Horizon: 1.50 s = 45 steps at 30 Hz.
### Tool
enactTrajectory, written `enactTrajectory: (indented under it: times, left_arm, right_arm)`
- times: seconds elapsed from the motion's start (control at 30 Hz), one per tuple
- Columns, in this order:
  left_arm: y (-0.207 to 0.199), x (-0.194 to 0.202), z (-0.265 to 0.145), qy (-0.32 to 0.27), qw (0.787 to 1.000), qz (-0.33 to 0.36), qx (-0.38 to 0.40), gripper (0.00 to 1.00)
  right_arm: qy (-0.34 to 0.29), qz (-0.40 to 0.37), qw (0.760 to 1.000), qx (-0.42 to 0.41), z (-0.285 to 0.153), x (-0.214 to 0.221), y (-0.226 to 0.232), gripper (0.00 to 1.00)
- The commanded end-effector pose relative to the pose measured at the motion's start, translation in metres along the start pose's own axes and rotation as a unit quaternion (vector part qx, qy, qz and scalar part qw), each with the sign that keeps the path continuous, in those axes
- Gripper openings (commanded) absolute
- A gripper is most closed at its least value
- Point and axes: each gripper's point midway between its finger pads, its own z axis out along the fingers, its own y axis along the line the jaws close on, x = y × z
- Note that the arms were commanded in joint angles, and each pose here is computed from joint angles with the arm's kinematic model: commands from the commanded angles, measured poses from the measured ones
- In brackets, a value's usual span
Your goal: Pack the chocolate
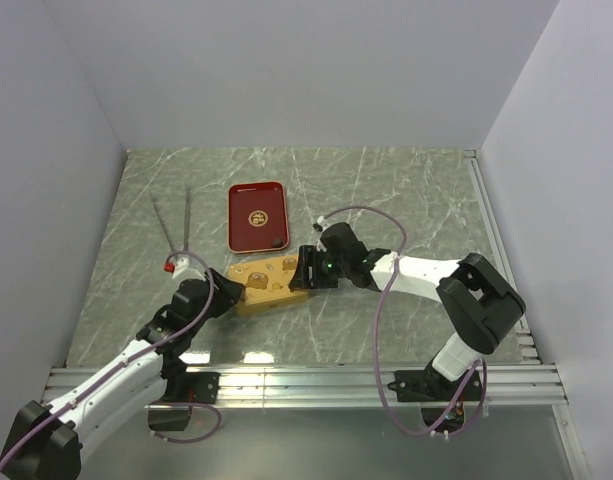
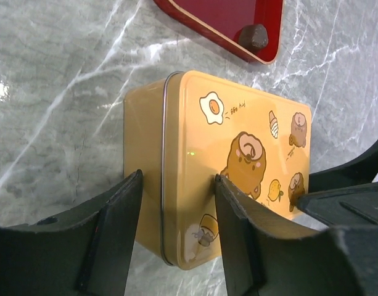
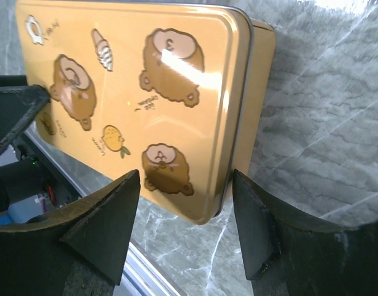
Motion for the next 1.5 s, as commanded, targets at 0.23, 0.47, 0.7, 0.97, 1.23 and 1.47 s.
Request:
enactTrajectory:
  times: [0.23, 0.47, 0.7, 0.97, 1.23, 1.47]
  left_arm:
    - [0.026, 0.027, -0.008, 0.042, 0.998, -0.012, -0.049, 0.54]
    - [0.028, 0.032, -0.008, 0.047, 0.997, -0.01, -0.063, 0.54]
    - [0.024, 0.028, -0.007, 0.035, 0.997, 0.003, -0.065, 0.59]
    - [0.023, 0.025, -0.006, 0.031, 0.997, 0.009, -0.068, 0.68]
    - [0.022, 0.025, -0.006, 0.029, 0.997, 0.01, -0.065, 0.68]
    - [0.018, 0.021, -0.005, 0.025, 0.998, 0.016, -0.059, 0.69]
  right_arm:
    - [-0.038, -0.032, 0.999, -0.016, -0.015, -0.021, 0.02, 0.68]
    - [-0.035, -0.036, 0.999, -0.007, -0.013, -0.019, 0.015, 0.68]
    - [-0.048, -0.039, 0.998, 0.005, -0.017, -0.023, 0.01, 0.68]
    - [-0.049, -0.032, 0.997, 0.042, -0.015, -0.022, -0.013, 0.68]
    - [-0.031, -0.022, 0.996, 0.084, 0.001, -0.013, -0.037, 0.68]
    - [-0.039, -0.025, 0.994, 0.101, -0.006, -0.016, -0.04, 0.68]
